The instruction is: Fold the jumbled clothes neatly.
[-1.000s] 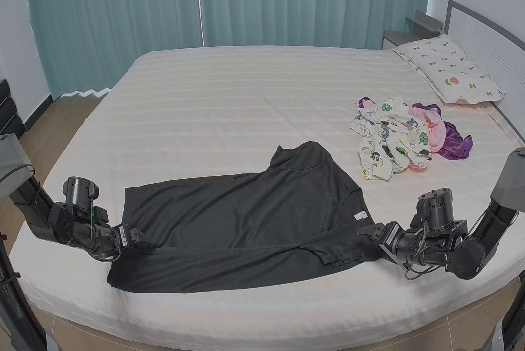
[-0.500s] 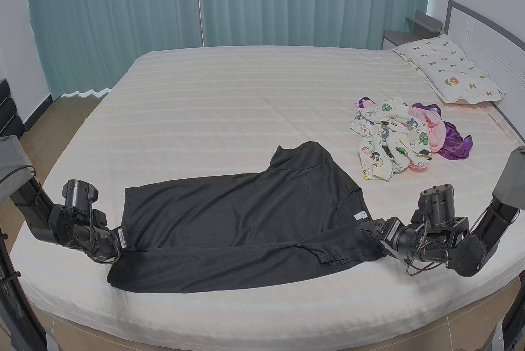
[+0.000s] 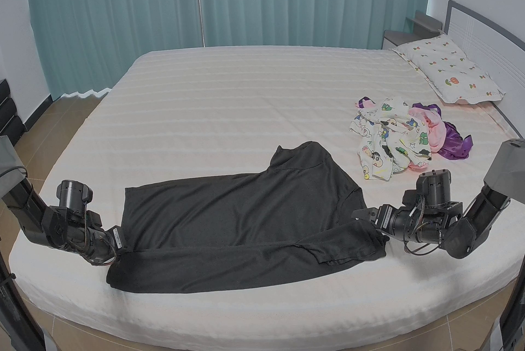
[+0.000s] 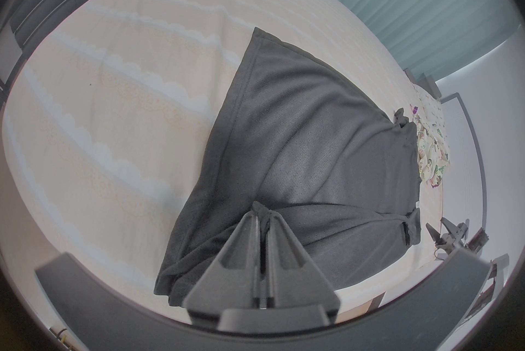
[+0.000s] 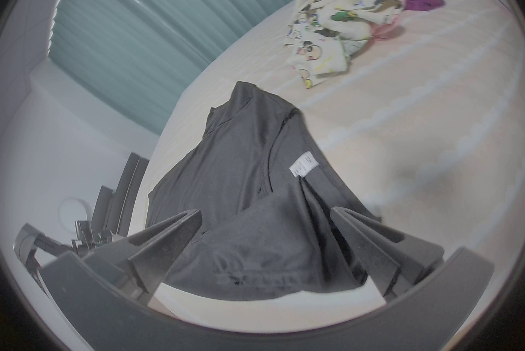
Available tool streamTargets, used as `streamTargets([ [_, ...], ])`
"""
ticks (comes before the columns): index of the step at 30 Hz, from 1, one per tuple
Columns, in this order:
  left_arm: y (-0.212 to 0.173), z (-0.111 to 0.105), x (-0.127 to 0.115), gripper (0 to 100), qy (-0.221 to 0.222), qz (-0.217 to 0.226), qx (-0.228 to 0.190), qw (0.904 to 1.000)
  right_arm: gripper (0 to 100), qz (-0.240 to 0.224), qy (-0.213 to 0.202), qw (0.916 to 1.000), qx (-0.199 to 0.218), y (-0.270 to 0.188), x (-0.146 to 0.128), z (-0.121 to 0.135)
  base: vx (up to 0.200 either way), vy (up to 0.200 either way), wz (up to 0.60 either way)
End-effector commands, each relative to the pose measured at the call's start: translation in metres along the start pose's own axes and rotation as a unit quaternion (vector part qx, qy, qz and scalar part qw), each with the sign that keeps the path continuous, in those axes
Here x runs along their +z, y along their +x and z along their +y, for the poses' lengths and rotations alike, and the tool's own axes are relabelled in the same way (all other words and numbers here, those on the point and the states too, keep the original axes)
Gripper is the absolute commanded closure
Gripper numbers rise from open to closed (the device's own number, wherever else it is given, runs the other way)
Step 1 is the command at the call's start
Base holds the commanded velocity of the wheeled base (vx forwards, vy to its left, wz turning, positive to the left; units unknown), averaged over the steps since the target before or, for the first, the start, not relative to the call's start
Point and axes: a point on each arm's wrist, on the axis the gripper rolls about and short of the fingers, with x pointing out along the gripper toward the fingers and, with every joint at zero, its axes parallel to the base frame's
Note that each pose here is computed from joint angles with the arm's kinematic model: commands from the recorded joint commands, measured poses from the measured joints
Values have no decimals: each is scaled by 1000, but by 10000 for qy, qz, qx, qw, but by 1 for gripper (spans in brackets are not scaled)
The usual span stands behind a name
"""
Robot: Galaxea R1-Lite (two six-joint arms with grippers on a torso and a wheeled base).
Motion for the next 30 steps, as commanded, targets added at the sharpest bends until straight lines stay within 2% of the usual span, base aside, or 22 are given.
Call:
streamTargets([
  [1, -3, -2, -1, 100, -58, -25, -32, 10000, 0, 90, -131, 9999, 40, 21, 4, -10, 0, 0, 0],
  [6, -3, -2, 0, 100, -89, -45, -41, 9999, 0, 185, -246, 9995, 106, 46, 6, -14, 0, 0, 0],
  [15, -2, -2, 0, 100, -104, -24, -32, 9999, 0, 319, -259, 9991, 139, 53, -1, -20, 0, 0, 0],
  [16, -2, -2, 0, 100, -104, -24, -32, 9999, 100, 356, -247, 9989, 170, 52, -1, -20, 0, 0, 0],
  [22, -2, -1, 1, 100, -132, -31, -26, 9999, 100, 373, -235, 9988, 193, 50, -2, -19, 0, 0, 0],
  [24, -2, -2, 3, 100, -266, -67, -35, 9996, 100, 353, -200, 9990, 191, 50, -1, -19, 0, 0, 0],
  [30, -1, -2, 5, 100, -358, -166, -66, 9992, 100, 151, -141, 9996, 179, 49, 9, -22, 0, 0, 0],
])
